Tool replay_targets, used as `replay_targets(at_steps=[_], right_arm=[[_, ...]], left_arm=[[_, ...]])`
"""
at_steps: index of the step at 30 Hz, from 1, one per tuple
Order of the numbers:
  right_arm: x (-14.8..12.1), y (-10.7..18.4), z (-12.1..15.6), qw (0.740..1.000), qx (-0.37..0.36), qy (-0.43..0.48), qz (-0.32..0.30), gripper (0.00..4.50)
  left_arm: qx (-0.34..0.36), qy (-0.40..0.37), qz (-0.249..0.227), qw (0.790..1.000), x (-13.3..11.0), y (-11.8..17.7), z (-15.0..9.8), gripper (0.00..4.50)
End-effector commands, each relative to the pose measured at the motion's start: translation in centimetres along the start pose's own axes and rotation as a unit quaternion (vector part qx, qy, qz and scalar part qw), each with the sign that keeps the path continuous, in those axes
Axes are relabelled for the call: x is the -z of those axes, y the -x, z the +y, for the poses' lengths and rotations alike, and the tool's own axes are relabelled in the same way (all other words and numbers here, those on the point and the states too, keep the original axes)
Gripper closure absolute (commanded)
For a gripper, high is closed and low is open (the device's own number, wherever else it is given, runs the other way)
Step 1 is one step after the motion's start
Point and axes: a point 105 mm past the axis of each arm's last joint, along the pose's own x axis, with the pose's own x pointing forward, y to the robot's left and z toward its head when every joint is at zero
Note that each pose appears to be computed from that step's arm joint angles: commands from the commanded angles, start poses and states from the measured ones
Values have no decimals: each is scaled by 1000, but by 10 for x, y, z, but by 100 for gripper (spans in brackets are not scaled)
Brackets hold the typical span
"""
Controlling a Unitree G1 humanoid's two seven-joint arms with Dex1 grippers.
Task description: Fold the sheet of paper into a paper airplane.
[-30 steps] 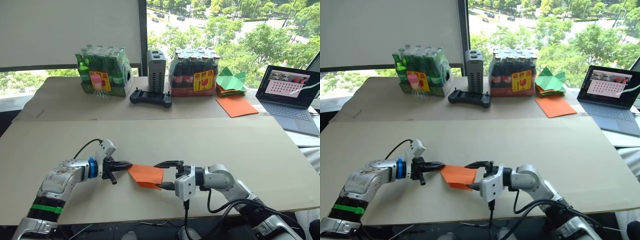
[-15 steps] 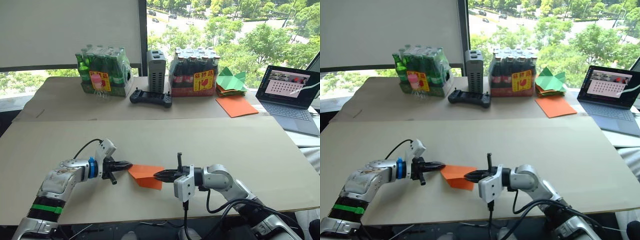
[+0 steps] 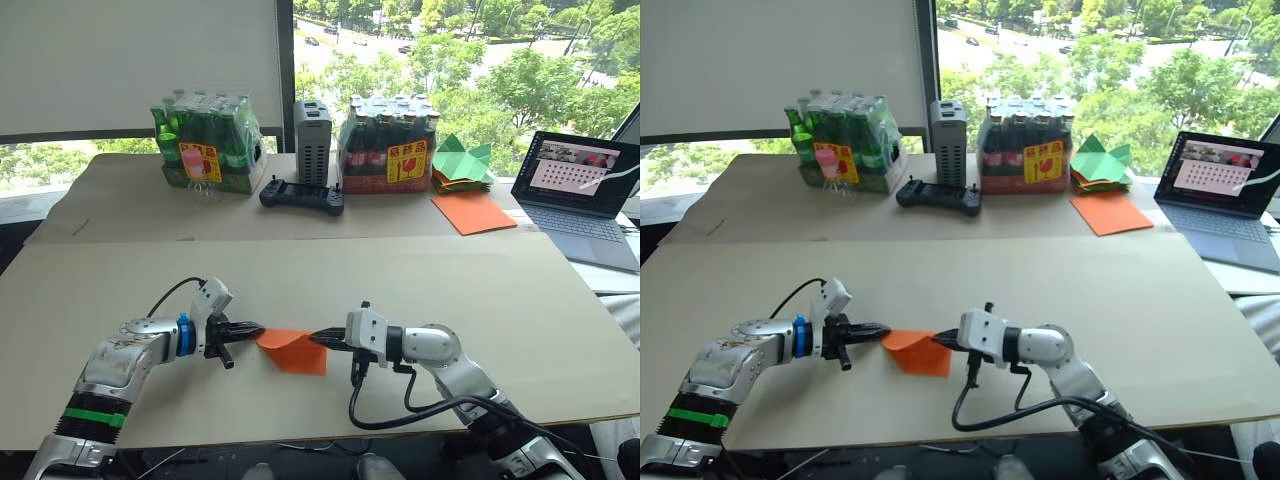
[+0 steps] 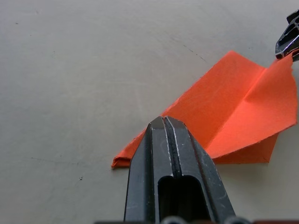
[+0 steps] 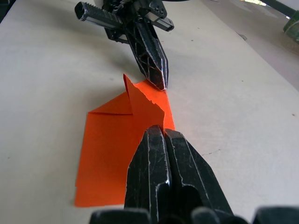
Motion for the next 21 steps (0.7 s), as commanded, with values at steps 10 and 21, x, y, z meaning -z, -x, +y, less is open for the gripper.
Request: replay_targets(at_steps=[10,21], right_arm=[[6,0,-15,992,26,-120,19,445],[30,-6,-17,983,44,-159,76,445]], left_arm=[[-11,5,13,1000,8,0,2,450],[-10,6,8,1000,6,0,0,450]])
